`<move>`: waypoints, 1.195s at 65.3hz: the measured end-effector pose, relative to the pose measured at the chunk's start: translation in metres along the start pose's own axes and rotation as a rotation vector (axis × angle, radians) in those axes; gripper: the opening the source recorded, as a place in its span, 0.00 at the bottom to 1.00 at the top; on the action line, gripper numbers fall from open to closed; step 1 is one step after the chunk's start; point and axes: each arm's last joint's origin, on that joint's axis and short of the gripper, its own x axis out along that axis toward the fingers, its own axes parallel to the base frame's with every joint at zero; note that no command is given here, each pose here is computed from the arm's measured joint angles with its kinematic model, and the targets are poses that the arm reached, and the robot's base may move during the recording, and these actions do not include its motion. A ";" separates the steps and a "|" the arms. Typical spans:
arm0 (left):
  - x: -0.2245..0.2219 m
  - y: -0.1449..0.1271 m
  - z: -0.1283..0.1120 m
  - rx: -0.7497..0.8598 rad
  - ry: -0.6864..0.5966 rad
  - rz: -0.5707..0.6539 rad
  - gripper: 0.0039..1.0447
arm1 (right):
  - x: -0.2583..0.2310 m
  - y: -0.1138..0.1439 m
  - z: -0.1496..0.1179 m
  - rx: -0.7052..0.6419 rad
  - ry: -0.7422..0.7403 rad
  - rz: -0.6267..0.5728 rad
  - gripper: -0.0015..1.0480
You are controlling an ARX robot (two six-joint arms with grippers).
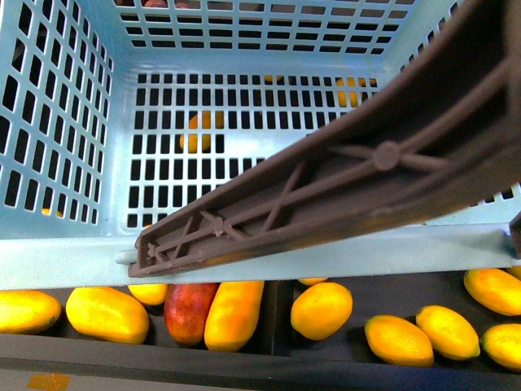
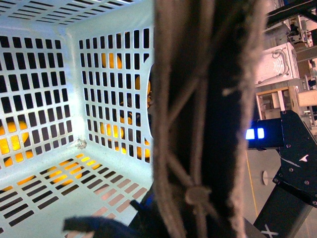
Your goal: Pick lemon and mango into basket
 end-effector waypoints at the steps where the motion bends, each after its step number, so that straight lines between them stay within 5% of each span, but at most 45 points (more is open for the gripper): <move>1: 0.000 0.000 0.000 0.000 0.000 0.000 0.05 | 0.000 0.000 0.000 -0.001 0.003 -0.001 0.83; 16: 0.000 0.000 0.000 0.000 0.000 0.000 0.05 | 0.003 0.001 -0.001 -0.003 0.019 0.000 0.61; 40: 0.000 0.000 0.000 0.000 0.000 0.000 0.05 | -0.053 0.003 0.016 -0.001 -0.094 0.140 0.60; 50: 0.000 0.000 0.000 0.000 0.000 0.000 0.05 | -0.114 0.012 0.032 -0.097 -0.232 0.251 0.59; 64: 0.000 0.000 0.000 0.000 0.000 0.000 0.05 | -0.267 0.035 0.054 -0.304 -0.555 0.433 0.59; 78: 0.000 0.000 0.000 0.000 0.000 0.000 0.05 | -0.349 0.069 0.045 -0.392 -0.760 0.525 0.59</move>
